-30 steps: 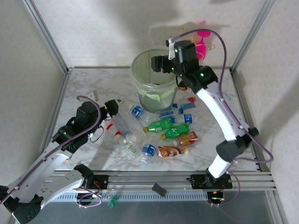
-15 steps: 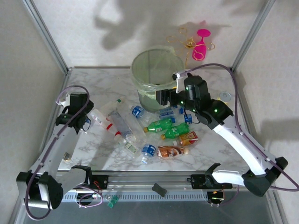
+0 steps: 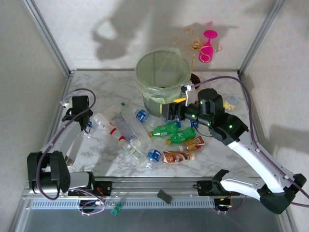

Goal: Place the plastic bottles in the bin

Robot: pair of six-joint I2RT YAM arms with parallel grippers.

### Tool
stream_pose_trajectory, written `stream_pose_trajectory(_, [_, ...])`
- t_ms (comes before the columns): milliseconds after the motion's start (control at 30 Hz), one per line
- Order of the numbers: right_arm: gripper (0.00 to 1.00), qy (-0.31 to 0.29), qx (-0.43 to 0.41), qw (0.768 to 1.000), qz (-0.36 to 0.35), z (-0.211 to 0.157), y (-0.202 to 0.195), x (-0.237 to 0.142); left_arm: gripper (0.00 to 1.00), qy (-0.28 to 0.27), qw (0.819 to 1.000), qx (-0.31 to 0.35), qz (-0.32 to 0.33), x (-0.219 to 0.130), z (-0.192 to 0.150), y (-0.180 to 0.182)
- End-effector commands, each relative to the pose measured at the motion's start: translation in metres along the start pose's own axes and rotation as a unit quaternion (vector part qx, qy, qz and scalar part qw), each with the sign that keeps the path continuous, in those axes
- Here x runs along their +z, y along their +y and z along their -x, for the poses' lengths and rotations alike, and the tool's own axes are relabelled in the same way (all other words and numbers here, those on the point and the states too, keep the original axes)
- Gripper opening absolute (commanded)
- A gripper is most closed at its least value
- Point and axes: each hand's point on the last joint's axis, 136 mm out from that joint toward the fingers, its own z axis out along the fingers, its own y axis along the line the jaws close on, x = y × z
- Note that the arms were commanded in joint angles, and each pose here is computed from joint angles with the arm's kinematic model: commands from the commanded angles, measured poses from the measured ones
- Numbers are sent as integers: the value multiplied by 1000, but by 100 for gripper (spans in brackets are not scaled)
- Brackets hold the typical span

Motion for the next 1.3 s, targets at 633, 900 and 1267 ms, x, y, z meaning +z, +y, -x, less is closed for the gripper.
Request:
stream_pose_trajectory(633, [86,60,-2,993,103,-19,34,30,74,116,992,44,-17,49,-58,0])
stream_pose_trajectory(900, [85,71,-1,991,109,-27,37,37,72,122,992,37,0,58,-59,8])
stream_pose_trajectory(1267, [86,61,-6,993,96,-22,36,30,66,138,990,34,-12,64,-67,3])
